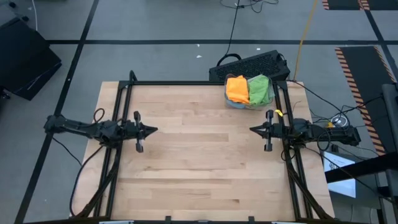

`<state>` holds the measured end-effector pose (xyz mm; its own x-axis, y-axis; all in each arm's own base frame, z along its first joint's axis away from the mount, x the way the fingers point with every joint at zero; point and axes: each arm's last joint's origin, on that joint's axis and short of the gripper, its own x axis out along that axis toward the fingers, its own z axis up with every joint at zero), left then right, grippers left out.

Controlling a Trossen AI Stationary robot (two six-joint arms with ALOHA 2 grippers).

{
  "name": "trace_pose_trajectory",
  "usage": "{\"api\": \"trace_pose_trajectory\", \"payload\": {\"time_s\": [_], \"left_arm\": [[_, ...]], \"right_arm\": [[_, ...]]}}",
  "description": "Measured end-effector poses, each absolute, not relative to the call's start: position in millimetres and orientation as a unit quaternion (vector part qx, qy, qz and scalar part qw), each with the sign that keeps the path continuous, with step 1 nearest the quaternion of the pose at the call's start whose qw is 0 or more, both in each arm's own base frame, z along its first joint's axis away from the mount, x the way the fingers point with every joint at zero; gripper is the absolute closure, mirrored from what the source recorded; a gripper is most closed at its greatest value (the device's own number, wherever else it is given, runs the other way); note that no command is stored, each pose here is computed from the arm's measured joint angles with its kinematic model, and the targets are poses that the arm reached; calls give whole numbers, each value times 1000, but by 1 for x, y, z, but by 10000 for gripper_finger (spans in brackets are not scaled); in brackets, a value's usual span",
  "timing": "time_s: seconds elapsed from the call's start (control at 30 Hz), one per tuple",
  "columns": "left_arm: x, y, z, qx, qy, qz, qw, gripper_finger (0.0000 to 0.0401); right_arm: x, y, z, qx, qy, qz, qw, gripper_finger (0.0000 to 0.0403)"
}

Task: Fold microfiber towels
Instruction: Return to Home Position

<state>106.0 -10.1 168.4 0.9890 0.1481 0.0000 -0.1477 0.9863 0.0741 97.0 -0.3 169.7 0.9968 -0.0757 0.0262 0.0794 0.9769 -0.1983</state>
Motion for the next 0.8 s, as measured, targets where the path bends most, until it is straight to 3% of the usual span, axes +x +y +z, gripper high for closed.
{"api": "trace_pose_trajectory", "payload": {"time_s": [0.8], "left_arm": [[99,3,168,38,1,81,996,398]], "right_arm": [[97,1,168,-11,-6,-11,1000,403]]}}
